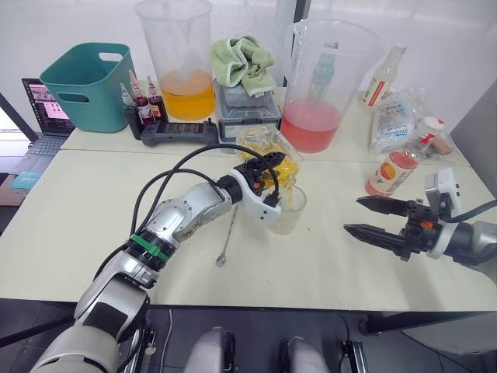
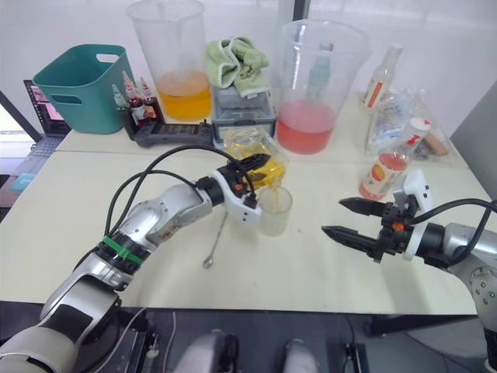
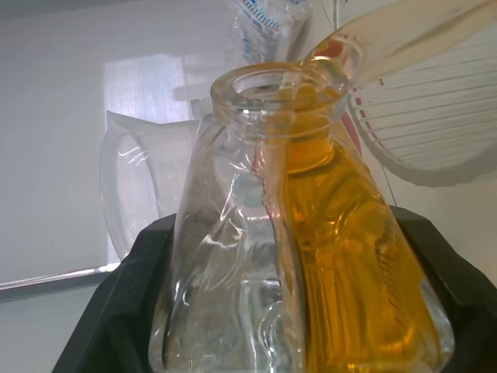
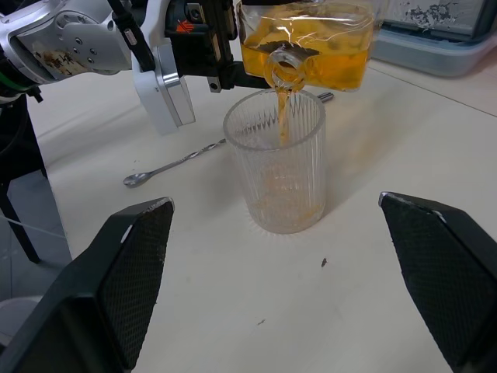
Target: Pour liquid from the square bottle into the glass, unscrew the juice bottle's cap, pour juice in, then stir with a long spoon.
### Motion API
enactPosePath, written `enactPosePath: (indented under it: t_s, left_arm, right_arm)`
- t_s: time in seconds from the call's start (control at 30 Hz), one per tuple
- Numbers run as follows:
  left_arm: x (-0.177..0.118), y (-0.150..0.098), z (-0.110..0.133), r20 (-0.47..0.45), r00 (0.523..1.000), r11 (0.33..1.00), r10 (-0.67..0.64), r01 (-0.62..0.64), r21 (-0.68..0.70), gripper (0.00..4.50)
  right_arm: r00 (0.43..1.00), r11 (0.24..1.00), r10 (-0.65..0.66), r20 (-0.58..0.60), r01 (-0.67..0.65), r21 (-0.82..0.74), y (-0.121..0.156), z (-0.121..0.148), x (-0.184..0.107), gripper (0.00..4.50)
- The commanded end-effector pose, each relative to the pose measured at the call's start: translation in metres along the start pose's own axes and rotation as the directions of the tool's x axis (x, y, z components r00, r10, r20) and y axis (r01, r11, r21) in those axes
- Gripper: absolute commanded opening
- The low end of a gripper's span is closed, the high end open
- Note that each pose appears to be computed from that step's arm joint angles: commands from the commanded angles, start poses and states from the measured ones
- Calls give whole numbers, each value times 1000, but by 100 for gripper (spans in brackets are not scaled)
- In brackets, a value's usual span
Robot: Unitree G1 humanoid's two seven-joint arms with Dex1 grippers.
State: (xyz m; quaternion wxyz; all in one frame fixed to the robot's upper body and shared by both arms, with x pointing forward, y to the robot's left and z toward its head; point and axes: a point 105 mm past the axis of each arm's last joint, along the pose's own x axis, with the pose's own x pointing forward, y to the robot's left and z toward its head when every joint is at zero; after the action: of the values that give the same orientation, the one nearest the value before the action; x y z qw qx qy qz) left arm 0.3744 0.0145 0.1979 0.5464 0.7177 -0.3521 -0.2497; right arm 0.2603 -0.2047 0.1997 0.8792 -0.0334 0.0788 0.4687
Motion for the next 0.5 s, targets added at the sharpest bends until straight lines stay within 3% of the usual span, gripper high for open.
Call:
enactPosePath:
  t_s: [0.03, 0.37, 0.5]
  left_arm:
    - [1, 45, 6, 28, 986, 986, 166, -167, 31, 280]
    - [0, 46, 3, 13, 986, 986, 164, -164, 24, 280]
    - [-1, 48, 1, 1, 986, 985, 166, -166, -48, 280]
  right_arm:
    - [999, 999, 0, 33, 2, -52, 2, 13, -3, 450]
    - [999, 999, 8, 35, -6, -52, 1, 13, -2, 450]
    - [999, 999, 14, 35, -12, -52, 1, 14, -2, 450]
